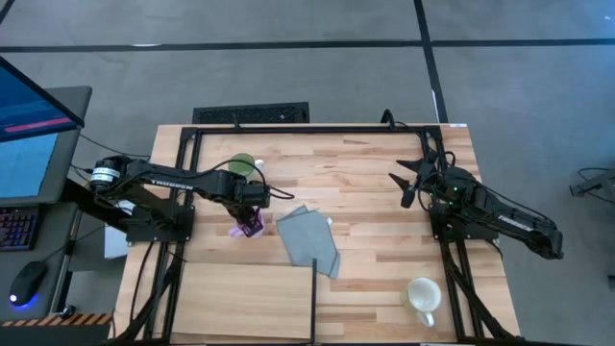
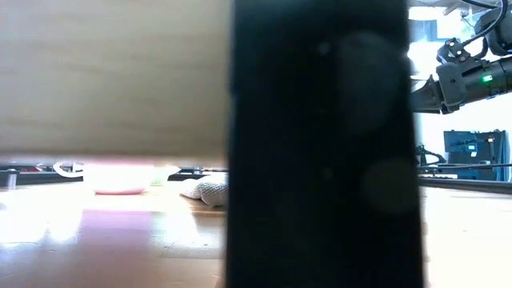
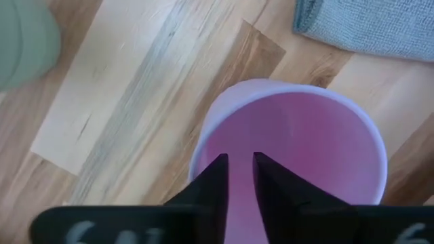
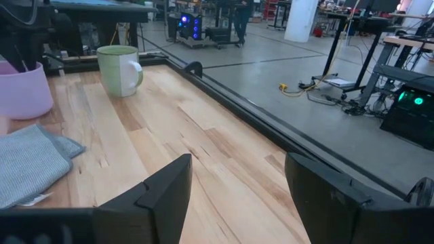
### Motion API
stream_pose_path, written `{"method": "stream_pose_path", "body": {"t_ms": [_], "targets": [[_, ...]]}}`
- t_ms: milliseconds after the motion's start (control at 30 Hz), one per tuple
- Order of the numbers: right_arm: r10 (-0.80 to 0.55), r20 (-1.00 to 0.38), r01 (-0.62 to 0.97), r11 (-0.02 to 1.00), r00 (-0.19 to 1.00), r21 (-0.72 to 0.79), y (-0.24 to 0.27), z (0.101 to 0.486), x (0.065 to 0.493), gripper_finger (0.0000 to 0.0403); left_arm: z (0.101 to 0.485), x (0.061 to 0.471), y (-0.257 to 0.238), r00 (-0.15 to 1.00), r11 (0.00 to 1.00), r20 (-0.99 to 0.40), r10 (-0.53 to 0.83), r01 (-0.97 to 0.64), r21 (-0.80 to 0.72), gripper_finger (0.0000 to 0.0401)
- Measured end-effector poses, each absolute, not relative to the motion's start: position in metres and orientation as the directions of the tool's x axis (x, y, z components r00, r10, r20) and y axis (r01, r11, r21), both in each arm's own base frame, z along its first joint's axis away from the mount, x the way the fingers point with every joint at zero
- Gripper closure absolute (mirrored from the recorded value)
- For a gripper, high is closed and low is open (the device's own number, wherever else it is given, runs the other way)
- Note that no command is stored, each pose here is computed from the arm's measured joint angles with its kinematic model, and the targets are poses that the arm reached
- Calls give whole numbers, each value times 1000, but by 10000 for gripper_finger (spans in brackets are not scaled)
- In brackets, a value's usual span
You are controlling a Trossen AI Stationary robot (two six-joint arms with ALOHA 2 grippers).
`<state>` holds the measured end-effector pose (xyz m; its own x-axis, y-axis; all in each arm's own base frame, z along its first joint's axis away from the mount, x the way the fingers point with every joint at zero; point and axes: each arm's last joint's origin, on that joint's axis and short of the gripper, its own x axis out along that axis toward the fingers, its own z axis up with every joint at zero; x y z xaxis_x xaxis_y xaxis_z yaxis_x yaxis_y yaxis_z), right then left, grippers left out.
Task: Stack small to large cups/mugs on shelf
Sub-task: Put the pink mug on the shelf
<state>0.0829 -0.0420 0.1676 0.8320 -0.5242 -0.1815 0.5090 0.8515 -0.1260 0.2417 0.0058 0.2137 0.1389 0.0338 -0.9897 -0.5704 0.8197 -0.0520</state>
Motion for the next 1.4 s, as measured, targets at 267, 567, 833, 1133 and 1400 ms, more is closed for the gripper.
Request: {"method": "stream_pose_path", "body": {"t_ms": [267, 567, 833, 1133, 1400], "targets": [[-525, -182, 509, 851, 832, -126, -42, 168, 83, 143, 214, 242, 4, 140, 820, -990, -34, -562, -108, 217], [-524, -182, 509, 851, 832, -126, -42, 168, 83, 143, 214, 242, 4, 140, 883, -989, -45, -458, -105, 116], [-524, -182, 509, 851, 832, -126, -42, 168, 83, 143, 214, 242, 3, 141, 884, -988, -55, -454, -113, 108], [-524, -182, 509, 851, 832, -126, -42, 168, 83, 143, 214, 242, 3, 142, 896, -988, -55, -431, -111, 108], [-524, -181, 509, 851, 832, -126, -42, 168, 83, 143, 226, 248, 3, 176, 906, -983, -53, -405, -122, 108]]}}
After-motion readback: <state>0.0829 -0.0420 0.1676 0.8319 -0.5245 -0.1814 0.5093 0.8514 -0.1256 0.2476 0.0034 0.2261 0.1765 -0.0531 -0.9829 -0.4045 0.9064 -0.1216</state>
